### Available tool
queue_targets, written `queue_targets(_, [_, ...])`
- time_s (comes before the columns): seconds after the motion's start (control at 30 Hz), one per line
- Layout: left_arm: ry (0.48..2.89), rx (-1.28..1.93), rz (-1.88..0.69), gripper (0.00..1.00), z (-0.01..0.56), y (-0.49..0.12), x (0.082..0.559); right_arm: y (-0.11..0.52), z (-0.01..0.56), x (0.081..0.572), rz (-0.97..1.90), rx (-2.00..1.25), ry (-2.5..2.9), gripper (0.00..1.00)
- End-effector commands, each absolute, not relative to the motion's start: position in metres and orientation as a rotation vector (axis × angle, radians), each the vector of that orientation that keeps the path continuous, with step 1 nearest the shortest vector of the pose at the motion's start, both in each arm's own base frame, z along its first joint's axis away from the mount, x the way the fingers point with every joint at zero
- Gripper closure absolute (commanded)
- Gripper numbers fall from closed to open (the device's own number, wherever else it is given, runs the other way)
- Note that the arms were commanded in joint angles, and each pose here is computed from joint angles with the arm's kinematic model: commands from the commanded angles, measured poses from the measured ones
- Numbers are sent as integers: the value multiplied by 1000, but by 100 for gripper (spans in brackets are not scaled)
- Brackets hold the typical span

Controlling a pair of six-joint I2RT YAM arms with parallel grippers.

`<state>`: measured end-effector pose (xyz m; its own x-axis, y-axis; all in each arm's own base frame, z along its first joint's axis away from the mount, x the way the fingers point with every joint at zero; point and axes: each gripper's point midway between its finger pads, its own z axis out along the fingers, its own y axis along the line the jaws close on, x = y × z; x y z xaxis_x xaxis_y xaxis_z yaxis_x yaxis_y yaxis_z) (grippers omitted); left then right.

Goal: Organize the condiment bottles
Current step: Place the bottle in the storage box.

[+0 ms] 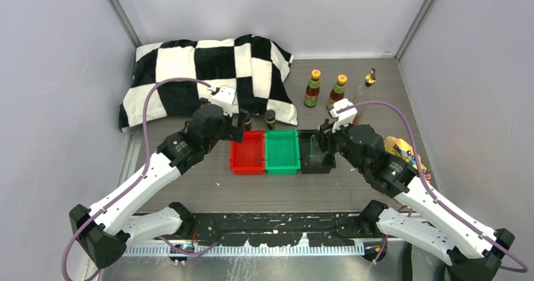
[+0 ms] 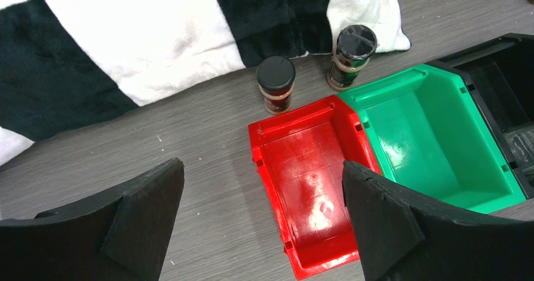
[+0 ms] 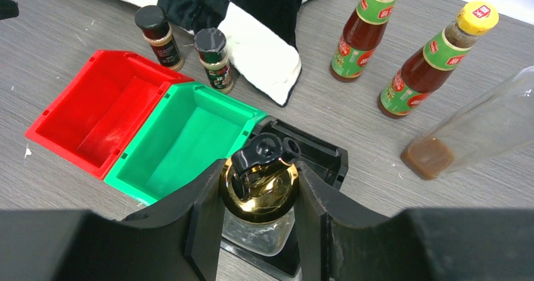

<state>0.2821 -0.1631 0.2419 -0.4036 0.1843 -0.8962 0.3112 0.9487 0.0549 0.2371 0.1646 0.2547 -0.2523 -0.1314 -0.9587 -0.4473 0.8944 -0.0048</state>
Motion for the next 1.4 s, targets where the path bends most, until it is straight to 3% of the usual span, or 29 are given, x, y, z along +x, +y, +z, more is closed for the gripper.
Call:
queue_targets(0.0, [1956, 352, -177, 3, 253, -170, 286, 172, 290, 240, 389, -358, 1708, 50])
queue_targets(0.23, [1955, 352, -181, 3, 254, -170, 285, 176, 288, 238, 398, -372, 1715, 35])
queue_targets(0.47, [1954, 352, -182, 3, 254, -170, 285, 179, 294, 236, 398, -378, 1700, 33])
queue_targets(0.73, [1934, 370, -212, 0, 270, -184, 294, 180, 345, 245, 386, -360, 1596, 31])
queue_targets(1.13, [1764, 714, -380, 0, 330, -276, 338, 165, 418, 259, 334, -217, 1431, 26])
queue_targets(1.37, [1722, 939, -471, 1, 298, -345, 383, 153, 418, 267, 253, -171, 1409, 26])
